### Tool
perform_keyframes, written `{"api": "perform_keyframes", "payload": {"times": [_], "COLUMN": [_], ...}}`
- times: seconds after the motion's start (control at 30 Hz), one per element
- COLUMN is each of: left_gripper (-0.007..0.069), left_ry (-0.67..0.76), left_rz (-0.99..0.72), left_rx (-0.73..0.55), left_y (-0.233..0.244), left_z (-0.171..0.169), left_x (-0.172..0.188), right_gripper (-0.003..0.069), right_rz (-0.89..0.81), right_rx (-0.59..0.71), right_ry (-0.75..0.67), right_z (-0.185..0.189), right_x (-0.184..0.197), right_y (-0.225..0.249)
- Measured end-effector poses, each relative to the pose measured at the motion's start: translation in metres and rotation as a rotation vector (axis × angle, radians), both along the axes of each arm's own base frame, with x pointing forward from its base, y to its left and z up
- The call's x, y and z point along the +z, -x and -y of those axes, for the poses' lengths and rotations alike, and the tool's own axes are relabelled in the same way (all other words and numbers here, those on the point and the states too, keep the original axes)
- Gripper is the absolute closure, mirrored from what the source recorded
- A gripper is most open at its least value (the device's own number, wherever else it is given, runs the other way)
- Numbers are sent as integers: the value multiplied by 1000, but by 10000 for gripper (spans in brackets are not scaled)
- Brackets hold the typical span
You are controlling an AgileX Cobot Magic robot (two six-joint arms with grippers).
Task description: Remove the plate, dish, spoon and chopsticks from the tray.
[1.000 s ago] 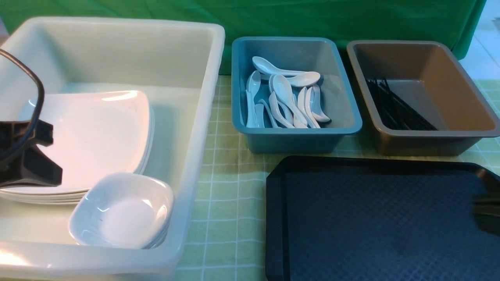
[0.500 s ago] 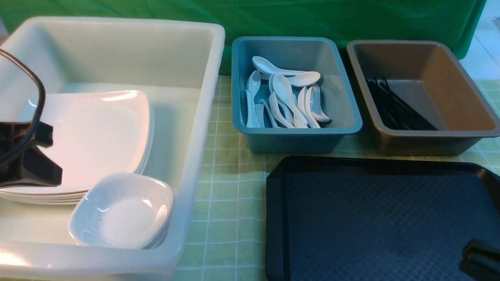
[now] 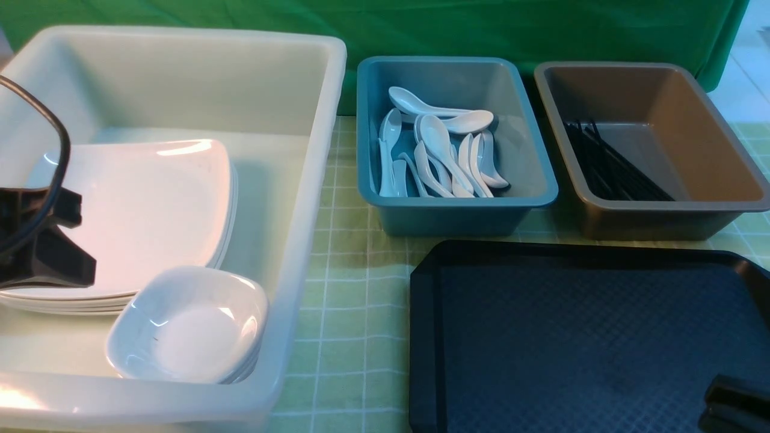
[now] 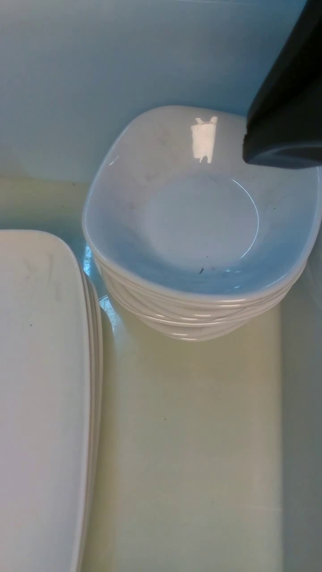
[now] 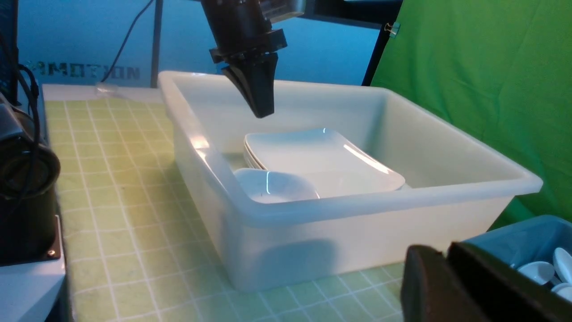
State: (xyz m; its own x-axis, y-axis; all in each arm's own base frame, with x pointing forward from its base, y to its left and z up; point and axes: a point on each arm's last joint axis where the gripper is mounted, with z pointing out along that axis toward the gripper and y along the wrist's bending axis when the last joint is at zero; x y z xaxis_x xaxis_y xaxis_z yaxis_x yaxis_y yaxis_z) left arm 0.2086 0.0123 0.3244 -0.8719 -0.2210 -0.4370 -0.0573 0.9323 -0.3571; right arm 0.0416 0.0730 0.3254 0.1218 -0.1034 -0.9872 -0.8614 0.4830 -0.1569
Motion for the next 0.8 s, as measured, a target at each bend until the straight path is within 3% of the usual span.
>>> {"api": "perform_keyframes", "payload": {"times": [0.37, 0.57, 0.8], "left_gripper": [633, 631, 631], "left_ry": [-4, -15, -24], "left_rz": [2, 32, 63], "left_rx": [1, 16, 32], "left_y": [0, -3, -5], "left_z": [0, -2, -3], "left_x": [0, 1, 2], "right_gripper": [576, 571, 552], "right_rz": [13, 40, 9], "right_rx": [-40, -252, -656], "right_ry": [-23, -55, -7], "right_z": [8, 23, 51], "right_x": [2, -6, -74], "right_y": [1, -7, -13]}}
